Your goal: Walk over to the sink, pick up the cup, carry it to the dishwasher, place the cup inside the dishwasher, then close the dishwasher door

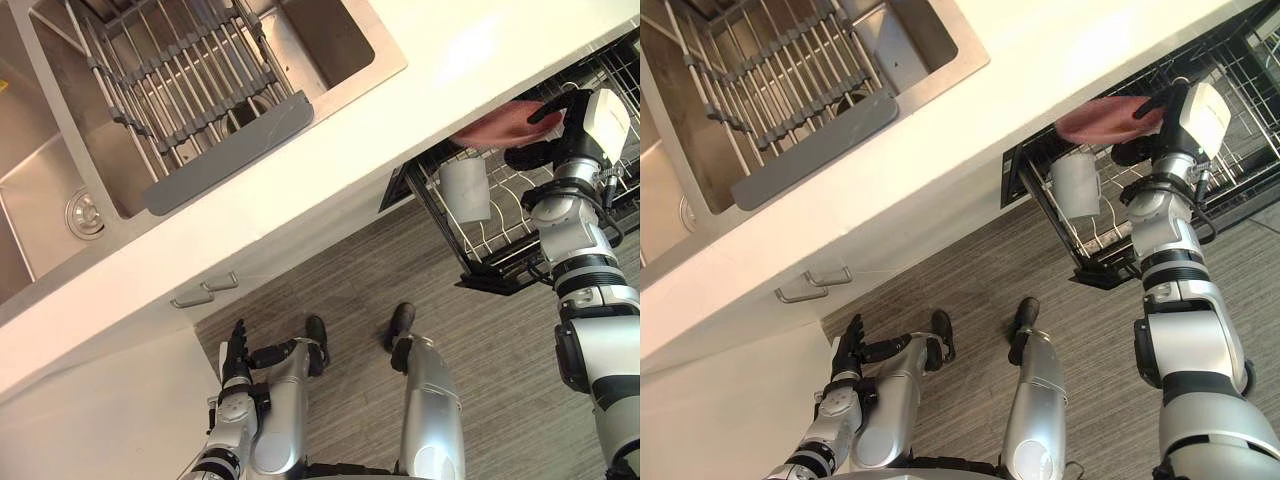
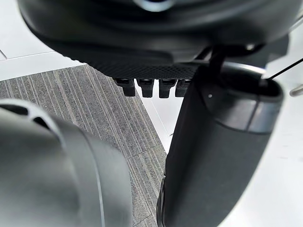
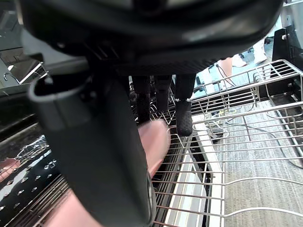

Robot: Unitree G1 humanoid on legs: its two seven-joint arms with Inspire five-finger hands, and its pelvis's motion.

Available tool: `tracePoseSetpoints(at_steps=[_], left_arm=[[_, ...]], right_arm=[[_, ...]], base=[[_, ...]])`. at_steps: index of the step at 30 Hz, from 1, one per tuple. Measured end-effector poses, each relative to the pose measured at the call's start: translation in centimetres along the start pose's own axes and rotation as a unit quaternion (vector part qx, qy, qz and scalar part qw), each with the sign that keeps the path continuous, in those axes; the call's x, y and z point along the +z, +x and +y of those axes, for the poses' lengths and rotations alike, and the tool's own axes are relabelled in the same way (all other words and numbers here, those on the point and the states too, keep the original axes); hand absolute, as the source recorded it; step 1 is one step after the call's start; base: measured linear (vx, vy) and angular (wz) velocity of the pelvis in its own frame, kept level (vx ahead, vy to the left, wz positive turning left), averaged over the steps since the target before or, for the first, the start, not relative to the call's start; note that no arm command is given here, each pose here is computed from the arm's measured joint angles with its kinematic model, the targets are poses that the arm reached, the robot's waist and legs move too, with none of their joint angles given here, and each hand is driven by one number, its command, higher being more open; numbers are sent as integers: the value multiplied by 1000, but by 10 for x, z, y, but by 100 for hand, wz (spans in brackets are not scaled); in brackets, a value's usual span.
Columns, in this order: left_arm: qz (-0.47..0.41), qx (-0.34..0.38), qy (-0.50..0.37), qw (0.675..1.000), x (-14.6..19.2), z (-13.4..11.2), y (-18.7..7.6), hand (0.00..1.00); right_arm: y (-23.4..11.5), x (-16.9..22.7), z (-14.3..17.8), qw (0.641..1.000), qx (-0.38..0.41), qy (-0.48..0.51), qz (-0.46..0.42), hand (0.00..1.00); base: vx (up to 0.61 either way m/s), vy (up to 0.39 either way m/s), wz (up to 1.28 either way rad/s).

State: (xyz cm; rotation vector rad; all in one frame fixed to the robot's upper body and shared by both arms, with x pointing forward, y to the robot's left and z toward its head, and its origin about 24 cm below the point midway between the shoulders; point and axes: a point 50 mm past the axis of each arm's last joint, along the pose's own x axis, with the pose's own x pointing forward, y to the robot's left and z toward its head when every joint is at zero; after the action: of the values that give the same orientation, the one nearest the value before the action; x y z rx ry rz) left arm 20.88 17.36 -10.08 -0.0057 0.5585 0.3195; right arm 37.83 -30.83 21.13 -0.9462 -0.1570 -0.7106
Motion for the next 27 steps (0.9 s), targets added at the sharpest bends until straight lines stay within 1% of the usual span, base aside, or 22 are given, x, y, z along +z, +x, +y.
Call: tracePoseSetpoints(at_steps=[9,14,17,27], left_arm=[[2,3,0,1000,0,2,0,100],[4,7,1,1000,-1,4,1,100],[7,13,-2,1000,-1,7,2,100],[15,22,-1,1000,-2,13,3,100]], right_arm=[[-1,-1,1,1000,2,-1,3,100],[-8,-3,13,1000,19,4,6,100],[-18,-13,24,999,38,-1,16,100],[-26,-23,25,998,47,22,22,100]], base=[[0,0,0],[0,0,0],[0,0,0],[-3,-5,-1]])
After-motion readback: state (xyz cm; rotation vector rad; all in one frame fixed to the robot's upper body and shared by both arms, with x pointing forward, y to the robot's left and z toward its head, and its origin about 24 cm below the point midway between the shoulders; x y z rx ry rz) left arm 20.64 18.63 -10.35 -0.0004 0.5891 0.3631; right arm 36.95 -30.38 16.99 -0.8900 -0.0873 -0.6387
